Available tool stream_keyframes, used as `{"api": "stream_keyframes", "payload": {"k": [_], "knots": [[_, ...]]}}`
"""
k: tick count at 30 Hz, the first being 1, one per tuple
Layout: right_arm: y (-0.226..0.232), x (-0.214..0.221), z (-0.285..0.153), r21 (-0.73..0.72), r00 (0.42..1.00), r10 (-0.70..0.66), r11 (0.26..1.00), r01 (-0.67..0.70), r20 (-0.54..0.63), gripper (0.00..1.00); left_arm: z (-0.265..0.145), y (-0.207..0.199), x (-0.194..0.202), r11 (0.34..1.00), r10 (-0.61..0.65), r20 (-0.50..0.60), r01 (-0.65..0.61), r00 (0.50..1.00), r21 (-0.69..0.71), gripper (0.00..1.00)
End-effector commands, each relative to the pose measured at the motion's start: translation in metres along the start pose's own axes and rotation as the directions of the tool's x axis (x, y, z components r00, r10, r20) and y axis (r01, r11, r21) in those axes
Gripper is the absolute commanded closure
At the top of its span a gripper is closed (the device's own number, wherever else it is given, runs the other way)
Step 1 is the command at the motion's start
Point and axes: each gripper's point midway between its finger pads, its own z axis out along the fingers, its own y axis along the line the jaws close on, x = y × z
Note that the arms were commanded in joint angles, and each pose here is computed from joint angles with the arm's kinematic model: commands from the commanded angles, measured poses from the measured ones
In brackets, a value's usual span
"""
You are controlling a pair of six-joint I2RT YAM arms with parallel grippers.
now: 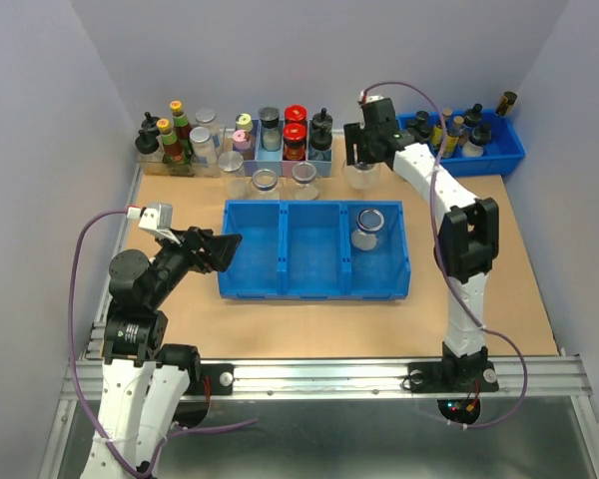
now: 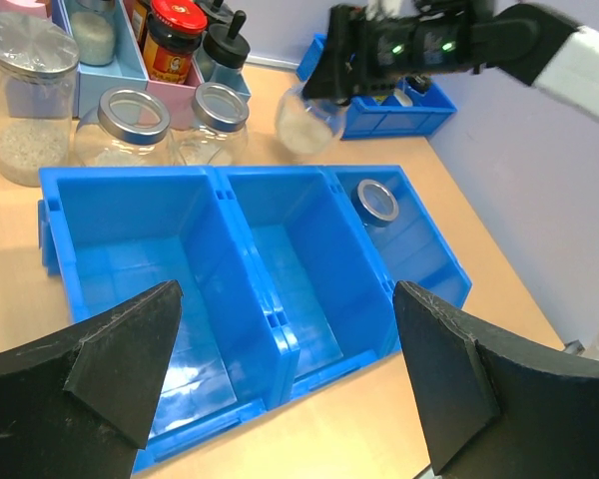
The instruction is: Organize the condiment bottles
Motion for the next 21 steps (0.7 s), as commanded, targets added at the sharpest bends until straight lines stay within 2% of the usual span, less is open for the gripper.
{"api": "stream_keyframes", "payload": {"k": [1,6,9,10,13,18,21], "knots": [[-0.031,-0.113,-0.114,0.07,0.92,0.158,0.978,-0.195,0.36,1.0,-0.001,-0.009,-0.014,0.999,0.034,0.059,-0.036,0.998,0.031,0.01],[-0.035,-0.111,-0.161,0.033,0.899,0.199,0.973,-0.23,0.391,0.99,-0.002,-0.009,-0.015,0.999,0.032,0.067,-0.034,0.997,0.032,0.01],[-0.033,-0.068,-0.186,-0.016,0.916,0.226,0.972,-0.235,0.332,1.0,-0.001,-0.01,-0.016,0.999,0.024,0.071,-0.027,0.997,0.04,0.01],[-0.023,-0.067,-0.186,-0.067,0.921,0.227,0.974,-0.217,0.316,1.0,-0.001,-0.011,-0.016,0.999,0.021,0.07,-0.024,0.997,0.041,0.01],[-0.006,-0.028,-0.215,-0.193,0.94,0.215,0.967,-0.167,0.263,1.0,0.0,-0.013,-0.016,0.998,0.013,0.067,-0.017,0.998,0.058,0.01],[0.018,0.037,-0.261,-0.381,0.963,0.189,0.919,-0.104,0.192,1.0,0.003,-0.014,-0.015,0.997,0.005,0.065,-0.01,0.998,0.072,0.01],[0.022,0.065,-0.271,-0.425,0.976,0.142,0.903,-0.06,0.164,0.99,0.004,-0.013,-0.01,0.997,-0.01,0.057,0.006,0.998,0.077,0.01]]}}
